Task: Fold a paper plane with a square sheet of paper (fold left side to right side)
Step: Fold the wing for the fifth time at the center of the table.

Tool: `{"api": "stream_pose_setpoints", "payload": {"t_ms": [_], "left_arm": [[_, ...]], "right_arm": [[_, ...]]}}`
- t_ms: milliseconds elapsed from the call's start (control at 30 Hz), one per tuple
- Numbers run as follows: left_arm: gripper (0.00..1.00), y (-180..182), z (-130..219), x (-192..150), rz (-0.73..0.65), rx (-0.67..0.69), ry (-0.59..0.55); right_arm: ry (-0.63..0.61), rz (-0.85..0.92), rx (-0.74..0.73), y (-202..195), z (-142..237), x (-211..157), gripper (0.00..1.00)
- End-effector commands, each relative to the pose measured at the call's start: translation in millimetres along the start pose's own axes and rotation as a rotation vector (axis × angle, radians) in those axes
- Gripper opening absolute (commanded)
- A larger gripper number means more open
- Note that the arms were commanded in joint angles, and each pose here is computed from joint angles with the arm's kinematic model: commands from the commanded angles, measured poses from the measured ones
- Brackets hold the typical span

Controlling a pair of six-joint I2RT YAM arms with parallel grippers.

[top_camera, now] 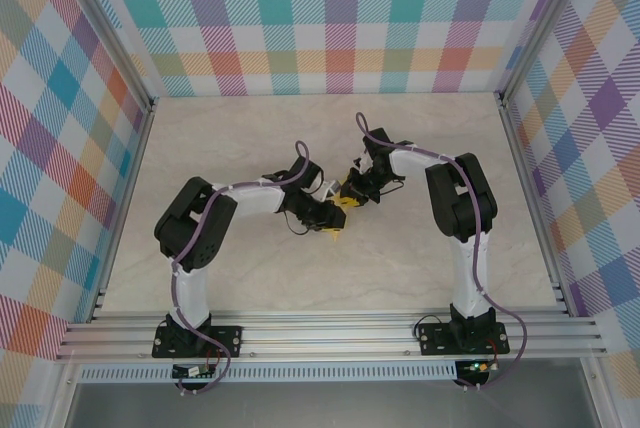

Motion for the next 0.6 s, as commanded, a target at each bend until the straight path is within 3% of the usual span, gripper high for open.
{"api": "stream_pose_setpoints", "payload": {"t_ms": [0,200,300,567], "left_arm": [[0.26,4,-6,0,0.010,0.045,0.014],[0.23,24,-15,-20,0.049,0.129,0.075],[0.21,29,-17,-24,0.061,0.156,0.083],[0.15,32,-16,-27,0.077,0.182,0.107]], "right_arm": [[-0.014,-0.020,-0.046,-12,-11,7,0.12],[-0.086,0.060,0.013,15,17,8,0.11],[-0.127,0.087,0.030,24,36,7,0.06],[-0.127,0.120,0.040,19,53,-16,0.00]]}}
Point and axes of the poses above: each hand's point on the last joint's axis, 136 mm out from that joint toward the fingers, its own z axis back along the fingers, its own y axis along the line the jaws close on, x = y × z, the point moved 10 cm from there along z, back along the fingers, and after that the axes turned 10 degrees about -z, right-handed, at the moved point
